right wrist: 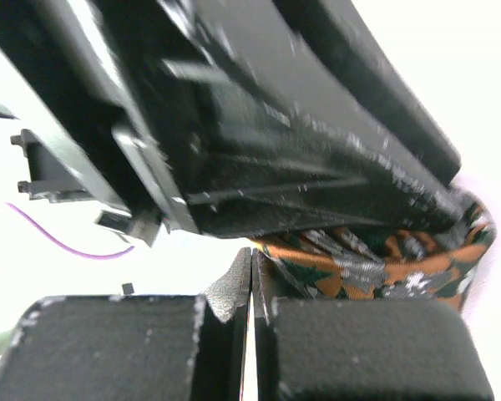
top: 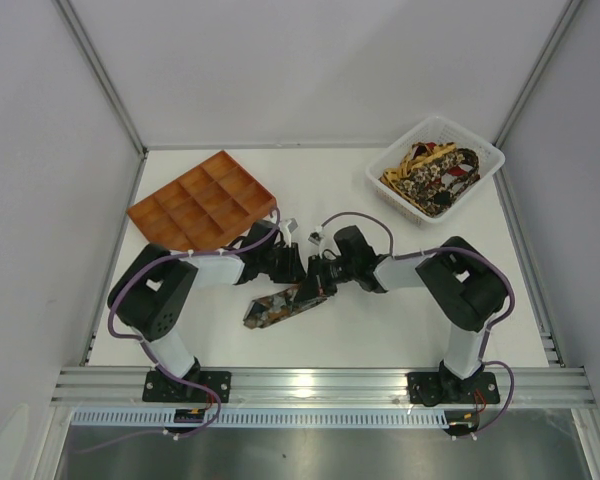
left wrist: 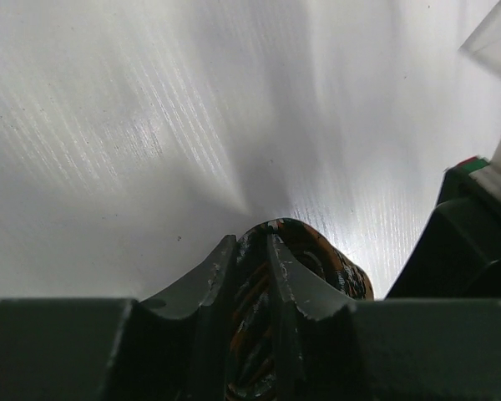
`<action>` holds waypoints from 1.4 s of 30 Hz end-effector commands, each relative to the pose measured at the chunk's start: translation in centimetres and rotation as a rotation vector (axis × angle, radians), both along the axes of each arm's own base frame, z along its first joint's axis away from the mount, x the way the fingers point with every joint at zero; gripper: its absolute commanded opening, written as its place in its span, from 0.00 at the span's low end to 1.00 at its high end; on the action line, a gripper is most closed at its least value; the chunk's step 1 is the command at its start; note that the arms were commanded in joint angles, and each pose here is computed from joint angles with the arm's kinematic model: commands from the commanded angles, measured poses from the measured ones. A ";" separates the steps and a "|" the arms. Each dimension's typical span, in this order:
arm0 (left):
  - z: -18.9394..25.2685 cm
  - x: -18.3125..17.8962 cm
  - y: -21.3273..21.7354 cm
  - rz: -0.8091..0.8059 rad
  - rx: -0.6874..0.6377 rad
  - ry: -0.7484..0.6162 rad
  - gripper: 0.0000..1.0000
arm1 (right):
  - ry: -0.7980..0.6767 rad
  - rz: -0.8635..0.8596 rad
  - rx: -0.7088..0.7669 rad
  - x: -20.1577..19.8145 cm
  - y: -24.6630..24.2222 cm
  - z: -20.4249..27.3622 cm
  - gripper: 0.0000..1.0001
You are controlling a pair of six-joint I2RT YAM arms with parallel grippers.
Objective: Roll the ties
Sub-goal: Roll the tie
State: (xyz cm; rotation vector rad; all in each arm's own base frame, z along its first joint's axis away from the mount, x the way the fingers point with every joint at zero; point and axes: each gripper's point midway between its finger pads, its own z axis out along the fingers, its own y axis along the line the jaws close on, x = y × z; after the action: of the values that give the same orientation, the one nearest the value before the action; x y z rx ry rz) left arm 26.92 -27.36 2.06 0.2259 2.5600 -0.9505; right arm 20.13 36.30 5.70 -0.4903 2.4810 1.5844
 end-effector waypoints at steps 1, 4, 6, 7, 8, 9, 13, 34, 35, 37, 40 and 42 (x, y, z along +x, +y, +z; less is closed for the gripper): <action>0.4 0.1 -0.5 -0.032 -0.029 -0.020 0.27 | -0.072 -0.021 0.046 2.1 0.1 2.8 0.00; 0.4 0.0 -0.4 -0.034 -0.029 -0.020 0.27 | -0.070 -0.038 0.048 3.1 -0.2 2.6 0.00; 0.3 0.0 -0.3 -0.027 -0.021 -0.017 0.27 | -0.073 -0.036 0.052 3.5 0.0 2.6 0.00; 0.5 0.1 -0.2 -0.019 -0.020 -0.021 0.27 | -0.065 -0.035 0.044 3.5 0.1 2.1 0.00; 0.4 0.3 -0.1 -0.010 -0.013 -0.026 0.30 | -0.060 -0.035 0.040 3.6 0.1 1.7 0.00; 0.6 0.5 0.0 0.001 -0.007 -0.027 0.32 | -0.055 -0.033 0.039 3.6 0.2 1.5 0.00; 1.3 1.4 0.8 0.035 0.040 -0.061 0.36 | -0.027 -0.029 0.037 3.3 0.1 0.2 0.00; 8.3 -0.9 4.8 0.159 -0.006 -0.222 0.05 | 0.001 -0.053 0.021 2.9 -0.3 -0.3 0.01; 8.0 -1.9 3.6 0.108 -0.073 -0.190 0.00 | 0.001 -0.052 0.019 2.9 -0.2 -0.2 0.01; 7.8 -2.5 2.7 0.108 -0.134 -0.149 0.00 | 0.002 -0.059 0.011 3.1 -0.2 -0.1 0.03; 6.3 -2.8 2.3 0.096 -0.139 -0.120 0.00 | 0.004 -0.058 0.008 3.1 -0.3 0.1 0.06; 5.5 -2.8 2.1 0.084 -0.130 -0.105 0.00 | 0.008 -0.058 0.001 3.0 -0.3 0.3 0.08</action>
State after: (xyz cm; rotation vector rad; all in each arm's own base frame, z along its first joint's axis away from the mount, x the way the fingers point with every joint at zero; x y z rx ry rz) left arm 23.92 -23.54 6.51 0.1036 2.4327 -0.9219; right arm 22.75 36.02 5.67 -0.4211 2.4613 1.6088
